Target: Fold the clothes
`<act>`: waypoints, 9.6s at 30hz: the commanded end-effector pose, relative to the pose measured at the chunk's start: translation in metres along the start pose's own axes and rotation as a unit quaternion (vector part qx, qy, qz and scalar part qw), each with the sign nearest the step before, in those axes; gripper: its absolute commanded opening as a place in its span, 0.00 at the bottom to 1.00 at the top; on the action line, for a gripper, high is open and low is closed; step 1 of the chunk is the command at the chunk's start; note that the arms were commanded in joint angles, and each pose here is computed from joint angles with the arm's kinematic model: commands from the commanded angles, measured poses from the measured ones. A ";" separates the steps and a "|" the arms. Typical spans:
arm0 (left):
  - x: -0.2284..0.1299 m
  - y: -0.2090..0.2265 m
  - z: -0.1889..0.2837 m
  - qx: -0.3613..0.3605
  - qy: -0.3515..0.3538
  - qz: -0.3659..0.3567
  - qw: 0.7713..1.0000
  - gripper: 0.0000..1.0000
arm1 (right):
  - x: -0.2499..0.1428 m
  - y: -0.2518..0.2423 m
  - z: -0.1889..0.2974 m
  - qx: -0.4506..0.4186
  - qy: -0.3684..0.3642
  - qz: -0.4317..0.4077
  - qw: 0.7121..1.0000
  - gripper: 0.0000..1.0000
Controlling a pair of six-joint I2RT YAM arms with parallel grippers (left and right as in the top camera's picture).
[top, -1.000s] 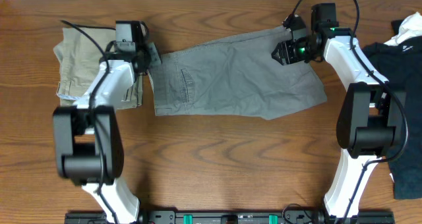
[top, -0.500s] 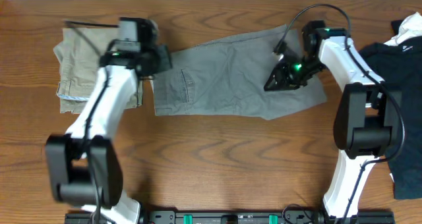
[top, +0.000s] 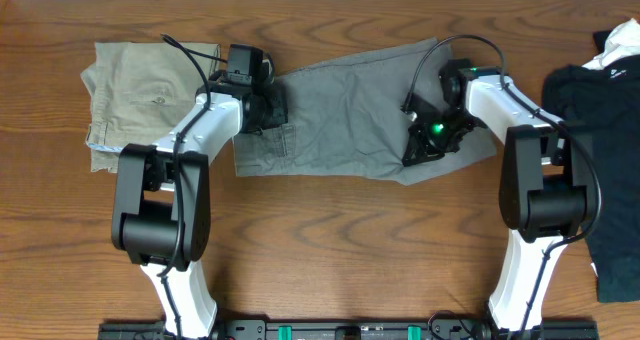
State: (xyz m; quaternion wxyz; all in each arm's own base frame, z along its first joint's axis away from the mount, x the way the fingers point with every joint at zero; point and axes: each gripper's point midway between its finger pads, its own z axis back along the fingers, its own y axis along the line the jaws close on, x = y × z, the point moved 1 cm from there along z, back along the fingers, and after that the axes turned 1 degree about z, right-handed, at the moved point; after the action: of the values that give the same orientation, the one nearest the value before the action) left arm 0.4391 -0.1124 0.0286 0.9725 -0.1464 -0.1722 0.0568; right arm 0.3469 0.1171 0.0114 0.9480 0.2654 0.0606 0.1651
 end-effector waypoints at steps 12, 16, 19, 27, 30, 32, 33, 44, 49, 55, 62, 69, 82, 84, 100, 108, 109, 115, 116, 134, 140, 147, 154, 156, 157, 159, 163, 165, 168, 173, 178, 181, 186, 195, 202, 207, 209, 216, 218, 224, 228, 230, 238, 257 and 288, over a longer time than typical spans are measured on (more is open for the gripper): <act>0.014 0.022 0.006 0.067 -0.029 -0.050 0.996 0.06 | -0.011 -0.030 0.028 0.018 -0.026 -0.067 0.997 0.01; 0.032 0.007 0.046 0.057 -0.062 -0.051 0.995 0.06 | -0.005 -0.029 0.028 0.022 -0.038 -0.058 0.997 0.01; 0.037 -0.001 0.087 0.050 -0.086 -0.027 0.995 0.06 | -0.004 -0.027 0.027 0.021 -0.037 -0.056 0.998 0.01; 0.011 0.013 0.115 0.067 -0.049 0.010 0.997 0.33 | -0.003 -0.027 0.026 0.021 -0.038 -0.053 0.998 0.01; -0.001 0.021 0.099 0.077 -0.019 0.015 0.997 0.47 | -0.001 -0.027 0.026 0.019 -0.042 -0.050 0.998 0.02; -0.013 0.027 0.089 0.087 0.012 0.024 0.996 0.48 | 0.000 -0.027 0.026 0.018 -0.043 -0.048 0.998 0.02; -0.019 0.030 0.085 0.092 0.026 0.029 0.995 0.49 | 0.000 -0.027 0.026 0.018 -0.043 -0.048 0.998 0.02; -0.069 0.046 0.050 0.110 0.152 0.051 0.981 0.58 | 0.000 -0.026 0.025 0.018 -0.042 -0.047 0.998 0.02; -0.083 0.054 0.032 0.121 0.185 0.056 0.974 0.58 | 0.000 -0.025 0.024 0.018 -0.041 -0.045 0.998 0.03; -0.095 0.061 0.019 0.131 0.212 0.068 0.966 0.58 | 0.000 -0.024 0.024 0.018 -0.041 -0.045 0.998 0.03; -0.096 0.060 0.016 0.132 0.210 0.089 0.965 0.50 | 0.001 -0.023 0.024 0.018 -0.041 -0.043 0.998 0.04; -0.093 0.059 0.013 0.126 0.203 0.089 0.967 0.33 | 0.001 -0.023 0.023 0.018 -0.040 -0.042 0.998 0.05; -0.094 0.059 0.012 0.126 0.203 0.088 0.967 0.20 | 0.001 -0.023 0.023 0.018 -0.040 -0.042 0.998 0.06; -0.094 0.059 0.012 0.126 0.203 0.088 0.967 0.15 | 0.001 -0.023 0.023 0.018 -0.040 -0.042 0.998 0.07; -0.065 0.048 0.026 0.107 0.169 0.034 0.979 0.06 | 0.043 0.025 0.070 0.119 -0.130 -0.026 0.984 0.04; -0.016 0.022 0.071 0.078 0.080 0.003 0.994 0.06 | 0.058 0.055 0.063 0.122 -0.133 -0.019 0.983 0.11; -0.010 0.018 0.079 0.074 0.067 0.000 0.995 0.06 | 0.060 0.062 0.058 0.122 -0.130 -0.016 0.984 0.13; 0.009 0.001 0.121 0.051 0.008 -0.010 0.999 0.06 | 0.073 0.087 0.035 0.096 -0.123 -0.042 0.987 0.05; 0.012 -0.002 0.128 0.048 -0.003 -0.012 0.999 0.06 | 0.074 0.085 0.031 0.075 -0.122 -0.057 0.988 0.01; 0.025 -0.014 0.163 0.031 -0.058 -0.022 0.998 0.06 | 0.066 0.125 -0.055 -0.024 -0.115 -0.079 0.990 0.01; 0.025 -0.014 0.164 0.031 -0.060 -0.022 0.997 0.06 | 0.052 0.120 -0.073 -0.063 -0.105 -0.078 0.989 0.01; 0.026 -0.014 0.164 0.031 -0.062 -0.023 0.997 0.06 | 0.078 0.141 -0.049 -0.014 -0.143 -0.042 0.989 0.01; 0.026 -0.014 0.164 0.031 -0.061 -0.030 0.997 0.06 | 0.113 0.135 -0.012 -0.003 -0.209 -0.037 0.977 0.01; 0.026 -0.014 0.164 0.031 -0.061 -0.030 0.997 0.06 | 0.120 0.131 -0.008 -0.003 -0.223 -0.037 0.974 0.01; 0.026 -0.014 0.164 0.031 -0.061 -0.030 0.997 0.06 | 0.123 0.129 -0.006 -0.005 -0.228 -0.037 0.973 0.01; 0.026 -0.014 0.164 0.031 -0.061 -0.030 0.997 0.06 | 0.127 0.127 -0.008 -0.008 -0.236 -0.035 0.971 0.01; 0.026 -0.014 0.164 0.031 -0.061 -0.031 0.997 0.06 | 0.137 0.131 -0.018 -0.005 -0.248 -0.019 0.969 0.01; 0.026 -0.014 0.164 0.031 -0.061 -0.030 0.997 0.06 | 0.141 0.133 -0.025 -0.003 -0.252 -0.016 0.968 0.01; 0.026 -0.014 0.164 0.031 -0.061 -0.030 0.997 0.06 | 0.142 0.127 -0.037 -0.018 -0.251 -0.034 0.967 0.01; 0.026 -0.014 0.164 0.031 -0.062 -0.030 0.997 0.06 | 0.143 0.119 -0.059 -0.048 -0.247 -0.034 0.967 0.01; 0.026 -0.014 0.164 0.031 -0.061 -0.030 0.997 0.06 | 0.145 0.122 -0.069 -0.051 -0.248 -0.020 0.967 0.01; 0.026 -0.014 0.164 0.031 -0.061 -0.030 0.997 0.06 | 0.151 0.125 -0.063 -0.048 -0.261 -0.007 0.964 0.01; 0.026 -0.014 0.164 0.031 -0.062 -0.031 0.997 0.06 | 0.178 0.142 -0.022 -0.015 -0.297 0.022 0.954 0.01; 0.026 -0.014 0.164 0.031 -0.062 -0.030 0.997 0.06 | 0.199 0.118 0.013 -0.043 -0.339 0.001 0.940 0.01; 0.026 -0.015 0.164 0.030 -0.062 -0.030 0.997 0.06 | 0.211 0.120 0.001 -0.068 -0.359 0.039 0.930 0.01; 0.026 -0.015 0.164 0.030 -0.062 -0.031 0.997 0.06 | 0.214 0.105 -0.026 -0.092 -0.352 0.032 0.931 0.01; 0.026 -0.015 0.164 0.030 -0.063 -0.031 0.997 0.06 | 0.215 0.098 -0.042 -0.102 -0.348 0.031 0.932 0.01; 0.026 -0.015 0.164 0.030 -0.062 -0.031 0.997 0.06 | 0.224 0.091 -0.082 -0.092 -0.353 0.046 0.930 0.01; 0.026 -0.015 0.165 0.031 -0.062 -0.034 0.997 0.06 | 0.224 0.091 -0.082 -0.091 -0.353 0.046 0.930 0.01; 0.032 -0.018 0.175 0.027 -0.077 -0.048 0.995 0.06 | 0.232 0.112 -0.030 -0.082 -0.385 0.064 0.917 0.01; 0.036 -0.022 0.184 0.025 -0.090 -0.066 0.993 0.06 | 0.217 0.120 0.021 -0.095 -0.385 0.051 0.917 0.04; 0.036 -0.023 0.186 0.025 -0.091 -0.071 0.993 0.06 | 0.201 0.114 0.042 -0.122 -0.369 0.038 0.921 0.05; 0.026 -0.040 0.181 0.020 -0.078 -0.138 0.987 0.06 | 0.112 0.035 0.088 -0.286 -0.241 -0.056 0.926 0.01; 0.005 -0.104 0.178 -0.015 -0.077 -0.243 0.967 0.06 | 0.011 -0.058 0.034 -0.278 -0.089 -0.156 0.944 0.01; -0.011 -0.185 0.164 -0.066 -0.093 -0.329 0.937 0.06 | -0.014 -0.029 -0.025 -0.189 -0.056 -0.158 0.968 0.01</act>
State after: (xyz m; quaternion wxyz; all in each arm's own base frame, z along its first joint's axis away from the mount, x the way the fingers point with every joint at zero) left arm 0.3771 -0.2381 0.2248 0.9106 -0.1394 -0.2955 -0.2530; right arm 0.3687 0.0853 0.0054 0.9974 0.0535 -0.0482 0.0038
